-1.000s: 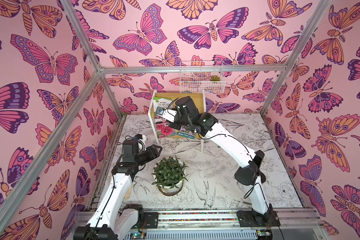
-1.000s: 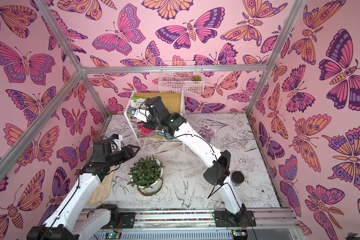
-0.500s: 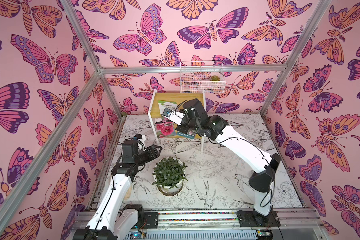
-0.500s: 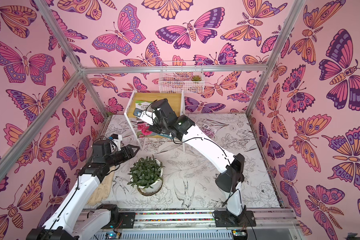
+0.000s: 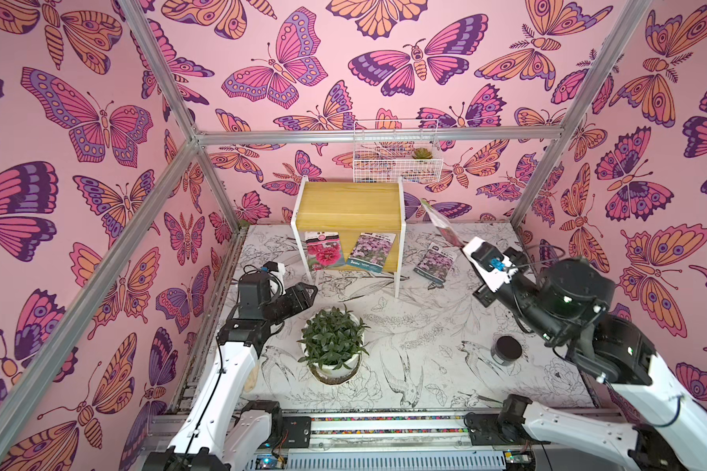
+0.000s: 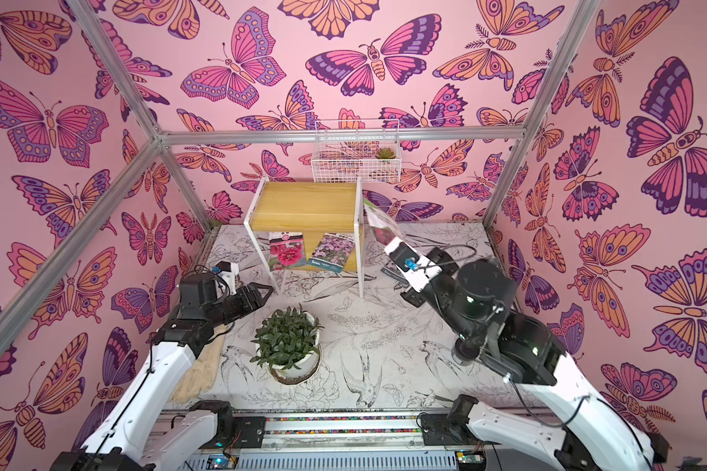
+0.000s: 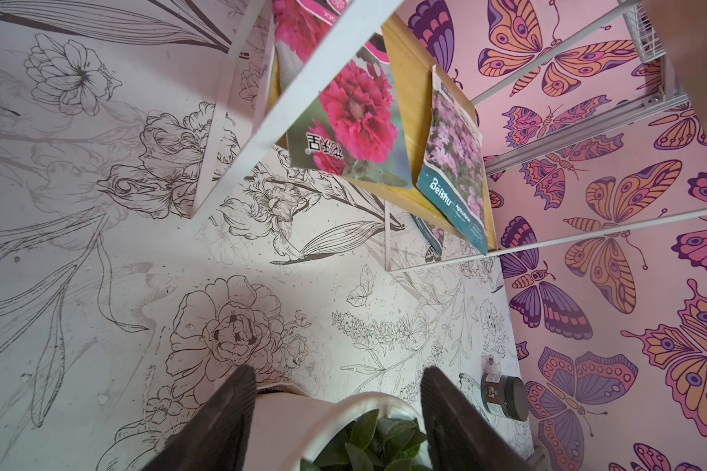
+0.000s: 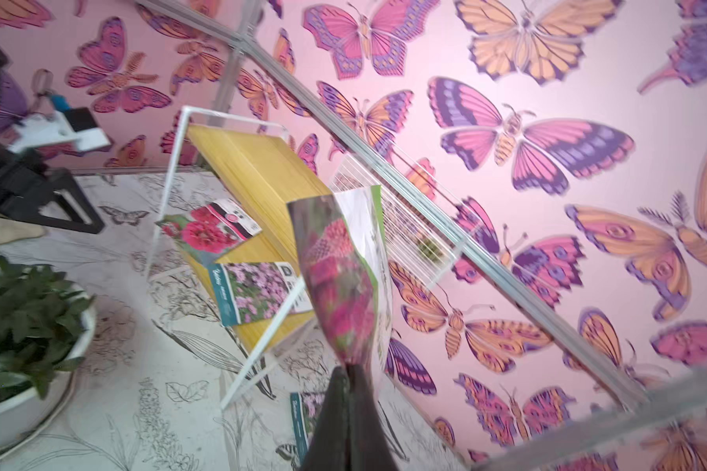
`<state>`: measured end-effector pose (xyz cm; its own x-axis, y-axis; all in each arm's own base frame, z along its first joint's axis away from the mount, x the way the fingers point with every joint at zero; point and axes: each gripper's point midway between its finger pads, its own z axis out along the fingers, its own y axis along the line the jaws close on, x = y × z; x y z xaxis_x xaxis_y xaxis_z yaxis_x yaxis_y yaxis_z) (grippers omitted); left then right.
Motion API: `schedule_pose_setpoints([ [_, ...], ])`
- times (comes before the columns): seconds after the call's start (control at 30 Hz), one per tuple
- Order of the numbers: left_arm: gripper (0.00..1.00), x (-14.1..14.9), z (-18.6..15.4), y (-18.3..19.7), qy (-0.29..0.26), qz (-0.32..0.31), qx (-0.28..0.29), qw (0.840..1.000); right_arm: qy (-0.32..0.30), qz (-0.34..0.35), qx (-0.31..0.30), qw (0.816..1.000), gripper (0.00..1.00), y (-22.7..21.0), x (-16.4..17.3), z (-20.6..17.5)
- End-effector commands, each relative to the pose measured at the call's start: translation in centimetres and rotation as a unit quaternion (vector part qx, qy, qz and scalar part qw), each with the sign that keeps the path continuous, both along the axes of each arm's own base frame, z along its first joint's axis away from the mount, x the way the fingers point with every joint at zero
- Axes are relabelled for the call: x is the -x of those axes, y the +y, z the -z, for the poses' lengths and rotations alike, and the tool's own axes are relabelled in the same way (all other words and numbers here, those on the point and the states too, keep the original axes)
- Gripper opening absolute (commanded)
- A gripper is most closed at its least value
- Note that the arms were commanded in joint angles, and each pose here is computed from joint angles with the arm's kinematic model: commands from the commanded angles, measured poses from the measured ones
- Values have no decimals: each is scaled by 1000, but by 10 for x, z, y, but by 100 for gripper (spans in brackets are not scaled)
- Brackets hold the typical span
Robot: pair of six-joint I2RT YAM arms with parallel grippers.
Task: Take the seed bag off the shelf
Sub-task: Pick up the seed packet from the shelf, then place the seed packet at the center of the board.
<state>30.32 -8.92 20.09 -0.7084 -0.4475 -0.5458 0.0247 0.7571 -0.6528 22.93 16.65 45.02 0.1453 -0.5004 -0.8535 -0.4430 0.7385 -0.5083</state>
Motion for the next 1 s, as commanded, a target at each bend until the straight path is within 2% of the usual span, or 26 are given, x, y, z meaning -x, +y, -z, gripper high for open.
schedule_pose_setpoints([
  [0.0,67,-3,-2,0,-4,3,-4,1000,102,77,49,991,0,-4,-45,94],
  [0.07,67,-3,0,-1,-1,5,-2,1000,151,95,48,983,0,-6,-68,128],
  [0.2,67,1,1,-1,-1,5,0,1000,247,137,80,956,0,-6,-118,203],
  [0.33,67,5,2,-2,-3,6,1,1000,315,168,122,926,0,-6,-140,267],
  [0.47,67,6,1,-2,-6,7,1,1000,345,171,126,914,0,-4,-143,301],
  [0.57,67,6,2,-1,-6,6,-1,1000,356,167,123,911,0,-5,-138,313],
  [0.73,67,3,4,-1,-2,6,-2,1000,408,158,132,890,0,-4,-121,334],
  [0.97,67,2,8,-1,1,6,-4,1000,447,143,131,873,0,-3,-103,360],
])
